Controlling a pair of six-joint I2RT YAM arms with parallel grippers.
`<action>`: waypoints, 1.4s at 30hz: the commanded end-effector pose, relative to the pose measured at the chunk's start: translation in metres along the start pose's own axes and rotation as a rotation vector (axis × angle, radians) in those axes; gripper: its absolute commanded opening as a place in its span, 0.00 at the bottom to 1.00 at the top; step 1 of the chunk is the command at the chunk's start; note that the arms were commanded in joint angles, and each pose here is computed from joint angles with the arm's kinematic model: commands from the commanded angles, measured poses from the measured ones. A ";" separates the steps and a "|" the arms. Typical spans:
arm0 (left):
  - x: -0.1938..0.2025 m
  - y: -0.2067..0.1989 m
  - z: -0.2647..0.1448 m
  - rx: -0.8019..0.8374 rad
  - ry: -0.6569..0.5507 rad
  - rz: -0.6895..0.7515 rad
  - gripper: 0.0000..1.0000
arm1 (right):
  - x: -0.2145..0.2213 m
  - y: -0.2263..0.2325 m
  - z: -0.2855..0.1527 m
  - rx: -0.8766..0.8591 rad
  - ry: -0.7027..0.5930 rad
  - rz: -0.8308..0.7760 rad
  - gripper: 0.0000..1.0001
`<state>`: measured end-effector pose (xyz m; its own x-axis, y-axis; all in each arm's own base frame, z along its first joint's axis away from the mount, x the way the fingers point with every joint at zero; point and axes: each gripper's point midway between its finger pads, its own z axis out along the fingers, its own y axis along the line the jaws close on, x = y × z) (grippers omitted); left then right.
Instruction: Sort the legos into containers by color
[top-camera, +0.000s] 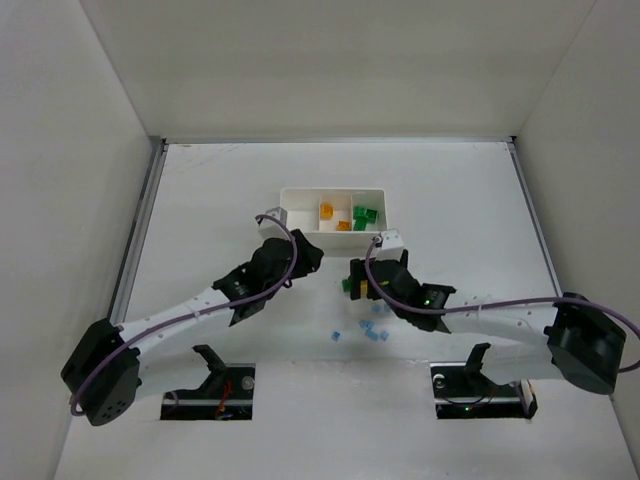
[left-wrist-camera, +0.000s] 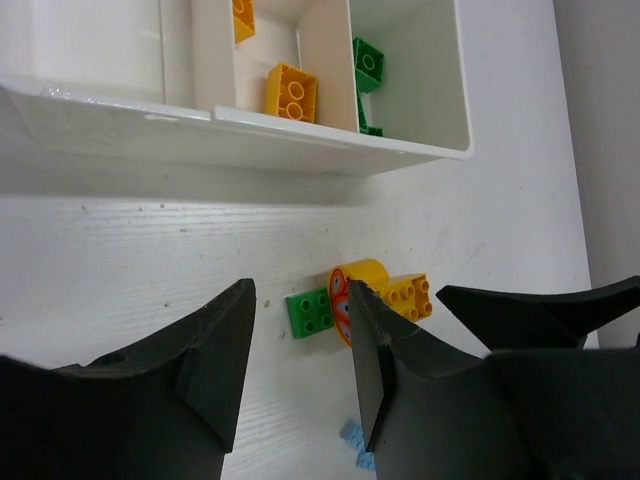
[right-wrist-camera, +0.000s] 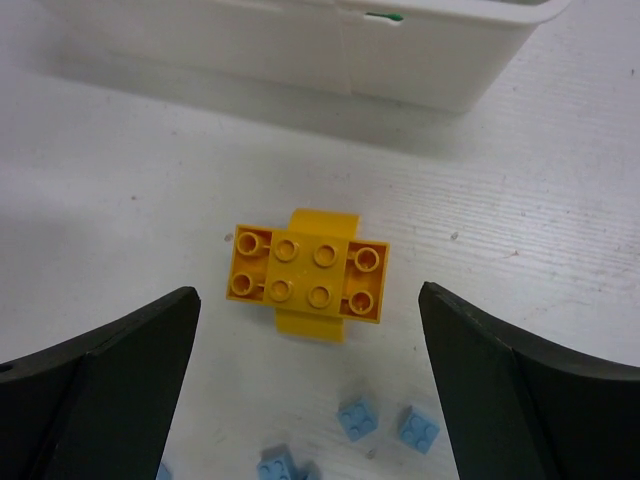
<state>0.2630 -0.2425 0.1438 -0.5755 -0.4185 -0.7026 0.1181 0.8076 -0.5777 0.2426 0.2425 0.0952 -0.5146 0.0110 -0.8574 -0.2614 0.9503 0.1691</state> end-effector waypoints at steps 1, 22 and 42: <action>-0.001 0.000 -0.007 0.011 -0.016 -0.039 0.39 | -0.010 0.010 0.000 0.011 -0.007 0.019 0.96; 0.015 0.010 -0.014 0.021 0.013 -0.074 0.35 | 0.029 0.009 0.033 0.100 0.148 -0.045 0.72; 0.017 0.021 -0.015 0.014 0.006 -0.100 0.35 | 0.028 0.012 0.026 0.090 0.077 0.072 0.77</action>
<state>0.2413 -0.2255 0.1176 -0.6099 -0.4534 -0.6500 0.0710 0.7857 -0.6146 0.2460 0.2508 0.0579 -0.6002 0.0081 -0.7998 -0.1549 0.9798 0.1261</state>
